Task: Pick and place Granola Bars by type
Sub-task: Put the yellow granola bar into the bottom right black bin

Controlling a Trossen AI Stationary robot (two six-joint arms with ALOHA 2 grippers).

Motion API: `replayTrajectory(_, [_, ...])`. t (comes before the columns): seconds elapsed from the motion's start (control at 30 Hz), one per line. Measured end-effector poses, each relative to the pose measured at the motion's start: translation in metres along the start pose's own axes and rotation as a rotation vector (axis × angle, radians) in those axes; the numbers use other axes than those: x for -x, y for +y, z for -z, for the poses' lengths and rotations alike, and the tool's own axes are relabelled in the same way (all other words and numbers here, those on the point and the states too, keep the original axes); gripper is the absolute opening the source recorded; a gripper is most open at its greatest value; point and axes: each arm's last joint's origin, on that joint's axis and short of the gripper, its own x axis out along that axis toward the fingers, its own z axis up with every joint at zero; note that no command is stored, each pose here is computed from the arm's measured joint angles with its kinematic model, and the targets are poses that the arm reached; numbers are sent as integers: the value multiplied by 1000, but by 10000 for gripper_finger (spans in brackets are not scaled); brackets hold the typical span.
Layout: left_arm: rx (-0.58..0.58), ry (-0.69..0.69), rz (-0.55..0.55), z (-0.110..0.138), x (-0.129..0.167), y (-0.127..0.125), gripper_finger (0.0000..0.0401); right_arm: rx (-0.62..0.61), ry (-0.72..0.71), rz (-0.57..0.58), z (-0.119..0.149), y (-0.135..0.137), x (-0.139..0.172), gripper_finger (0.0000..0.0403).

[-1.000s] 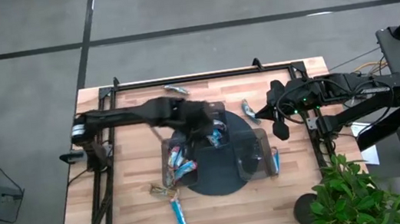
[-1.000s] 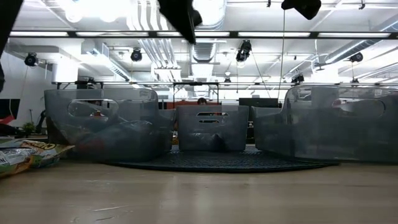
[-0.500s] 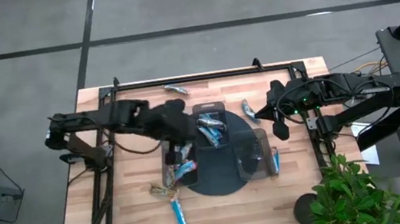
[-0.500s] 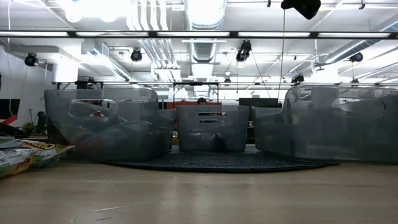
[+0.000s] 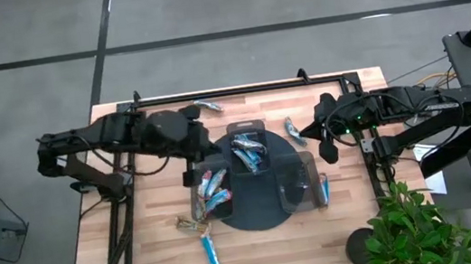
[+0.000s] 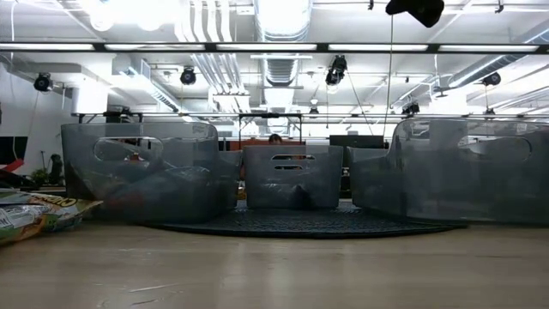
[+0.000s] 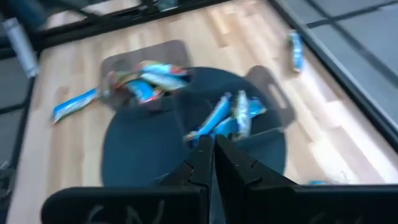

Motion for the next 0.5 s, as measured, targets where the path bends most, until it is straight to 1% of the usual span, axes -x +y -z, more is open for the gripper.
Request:
replayTrajectory(0.1, [27,-53,-13,9,6,4,0,-54,-27,76,-1,-2,0,8])
replayTrajectory(0.23, [73,-95,-33,27,7,8,0,-109,-52,139,-2,-5,0,8])
replayTrajectory(0.37, [110,-151,-42,42,8,9,0,-204,-44,199,-3,-13,-6,8])
replayTrajectory(0.5, [143,-174,-47,55,10,10,0,-286,-12,260,-4,-22,-17,8])
